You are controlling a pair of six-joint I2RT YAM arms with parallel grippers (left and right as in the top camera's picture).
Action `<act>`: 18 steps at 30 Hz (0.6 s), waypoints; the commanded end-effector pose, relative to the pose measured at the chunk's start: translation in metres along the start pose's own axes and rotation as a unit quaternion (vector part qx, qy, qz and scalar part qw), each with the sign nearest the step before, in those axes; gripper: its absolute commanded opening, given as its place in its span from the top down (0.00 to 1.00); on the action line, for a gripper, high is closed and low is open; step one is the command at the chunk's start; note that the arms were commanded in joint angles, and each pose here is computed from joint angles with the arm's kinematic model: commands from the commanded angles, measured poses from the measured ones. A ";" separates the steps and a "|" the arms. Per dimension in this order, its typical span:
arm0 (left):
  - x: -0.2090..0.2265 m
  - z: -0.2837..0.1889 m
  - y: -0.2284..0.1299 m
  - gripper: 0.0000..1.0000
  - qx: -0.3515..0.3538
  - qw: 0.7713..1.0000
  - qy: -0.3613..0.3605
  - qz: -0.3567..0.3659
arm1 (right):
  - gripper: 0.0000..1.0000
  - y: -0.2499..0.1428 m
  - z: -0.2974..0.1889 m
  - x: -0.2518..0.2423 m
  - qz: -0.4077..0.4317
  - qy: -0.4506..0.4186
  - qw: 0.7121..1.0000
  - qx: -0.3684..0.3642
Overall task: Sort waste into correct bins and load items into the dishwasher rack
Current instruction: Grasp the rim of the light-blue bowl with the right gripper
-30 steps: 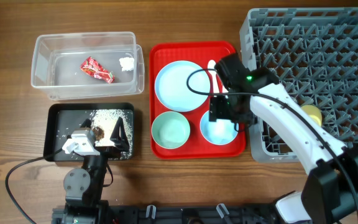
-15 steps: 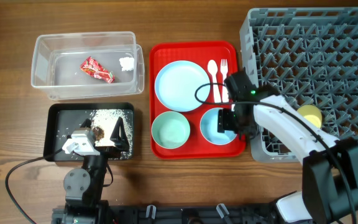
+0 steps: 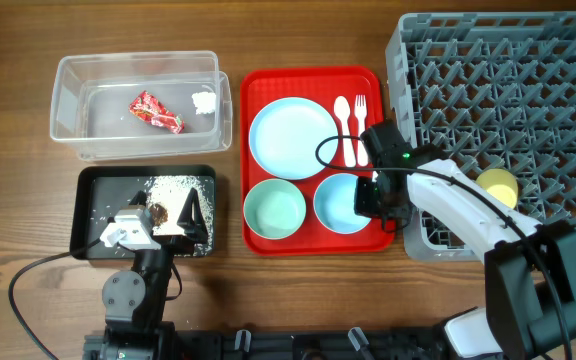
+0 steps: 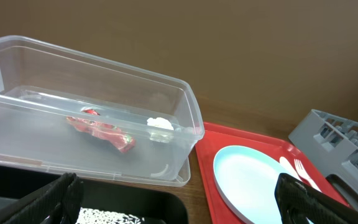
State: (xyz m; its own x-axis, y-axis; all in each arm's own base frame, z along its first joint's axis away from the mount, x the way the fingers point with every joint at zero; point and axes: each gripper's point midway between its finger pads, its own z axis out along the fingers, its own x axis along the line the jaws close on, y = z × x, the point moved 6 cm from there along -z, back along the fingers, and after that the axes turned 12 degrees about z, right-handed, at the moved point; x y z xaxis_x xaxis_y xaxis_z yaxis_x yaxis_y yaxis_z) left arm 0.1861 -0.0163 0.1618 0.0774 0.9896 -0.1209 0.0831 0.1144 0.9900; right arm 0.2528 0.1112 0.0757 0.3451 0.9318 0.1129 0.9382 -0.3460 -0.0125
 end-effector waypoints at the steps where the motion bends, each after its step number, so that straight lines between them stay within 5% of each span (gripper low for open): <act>1: 0.001 0.000 0.000 0.00 0.000 1.000 0.000 0.006 | 0.96 0.005 -0.009 0.002 0.019 -0.007 1.000 -0.021; 13: 0.001 0.000 0.000 0.00 0.000 1.000 0.000 0.006 | 0.96 0.004 -0.113 0.006 -0.012 0.082 0.985 -0.154; 18: 0.001 0.000 0.000 0.00 0.000 1.000 0.000 0.006 | 0.96 0.005 -0.162 -0.022 0.014 0.051 0.956 -0.288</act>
State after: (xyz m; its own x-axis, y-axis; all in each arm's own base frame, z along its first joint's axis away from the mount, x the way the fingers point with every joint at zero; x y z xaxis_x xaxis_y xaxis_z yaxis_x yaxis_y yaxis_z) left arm 0.1861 -0.0164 0.1618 0.0777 0.9896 -0.1209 0.0831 0.1144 0.9900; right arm 0.2468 0.0954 0.1982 0.3021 0.9114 0.2795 0.8614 -0.3866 0.3295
